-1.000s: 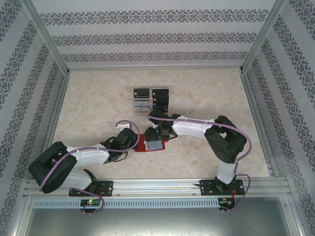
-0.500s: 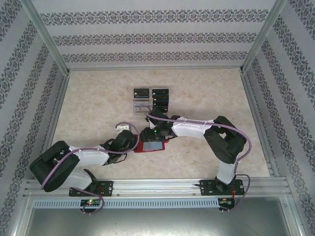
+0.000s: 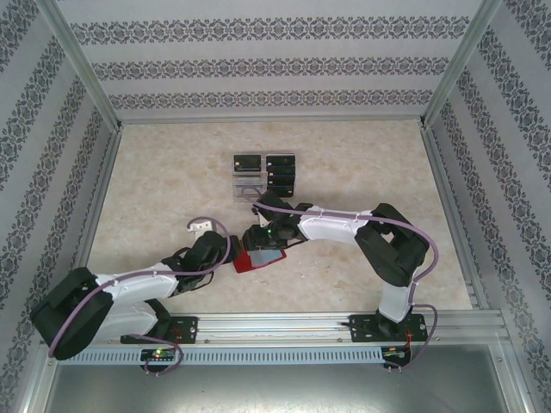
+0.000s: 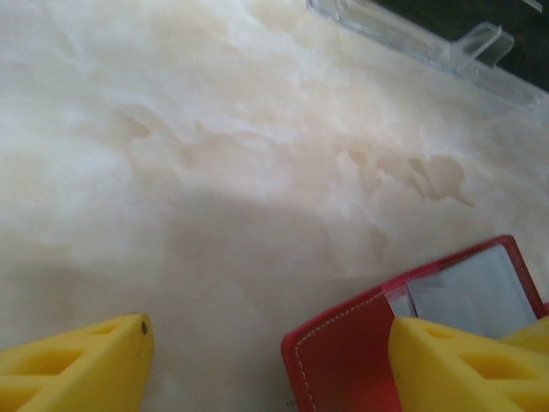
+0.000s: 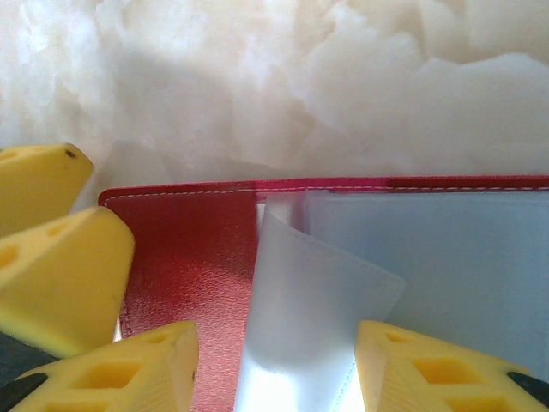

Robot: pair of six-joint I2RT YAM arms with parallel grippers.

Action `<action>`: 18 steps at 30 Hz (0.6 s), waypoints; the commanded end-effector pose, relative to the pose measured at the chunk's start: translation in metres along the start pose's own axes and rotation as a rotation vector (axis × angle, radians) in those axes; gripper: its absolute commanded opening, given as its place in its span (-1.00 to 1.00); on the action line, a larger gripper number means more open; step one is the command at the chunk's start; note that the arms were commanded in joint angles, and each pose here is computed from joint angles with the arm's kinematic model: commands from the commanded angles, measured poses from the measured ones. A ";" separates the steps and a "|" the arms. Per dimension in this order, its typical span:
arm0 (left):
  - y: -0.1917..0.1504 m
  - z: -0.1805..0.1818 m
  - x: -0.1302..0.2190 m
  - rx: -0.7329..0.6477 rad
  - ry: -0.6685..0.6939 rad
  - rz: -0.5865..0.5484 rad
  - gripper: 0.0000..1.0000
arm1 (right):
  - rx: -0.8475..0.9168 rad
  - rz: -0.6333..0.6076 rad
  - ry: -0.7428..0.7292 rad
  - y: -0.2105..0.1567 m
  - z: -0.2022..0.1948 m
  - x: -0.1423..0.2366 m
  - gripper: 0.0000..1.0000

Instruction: Put the credit cards into the card holder

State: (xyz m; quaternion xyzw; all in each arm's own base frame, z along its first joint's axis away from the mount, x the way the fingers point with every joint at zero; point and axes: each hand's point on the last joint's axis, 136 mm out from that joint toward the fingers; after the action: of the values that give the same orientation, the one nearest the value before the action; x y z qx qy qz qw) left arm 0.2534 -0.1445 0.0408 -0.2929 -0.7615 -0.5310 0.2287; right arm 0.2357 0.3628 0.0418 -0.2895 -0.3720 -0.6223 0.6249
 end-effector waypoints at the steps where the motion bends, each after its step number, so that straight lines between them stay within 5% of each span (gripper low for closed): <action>1: 0.001 0.026 0.007 0.042 0.096 -0.023 0.51 | 0.007 0.021 0.009 -0.003 0.013 -0.003 0.04; 18: 0.029 0.034 0.025 0.121 0.074 -0.062 0.58 | 0.133 0.157 0.031 -0.040 0.072 -0.031 0.07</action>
State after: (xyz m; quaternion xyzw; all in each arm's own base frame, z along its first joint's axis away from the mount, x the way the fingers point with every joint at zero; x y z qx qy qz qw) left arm 0.2465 -0.0932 0.0508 -0.2333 -0.7743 -0.5161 0.2824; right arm 0.2241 0.4114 0.0455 -0.2909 -0.3888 -0.5876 0.6472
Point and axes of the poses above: each hand's point on the last joint's axis, 136 mm out from that joint toward the fingers, its own x axis back along the fingers, its own z axis along the line the jaws close on, y = z × x, and after that the axes turned 8 degrees about -x, right-handed
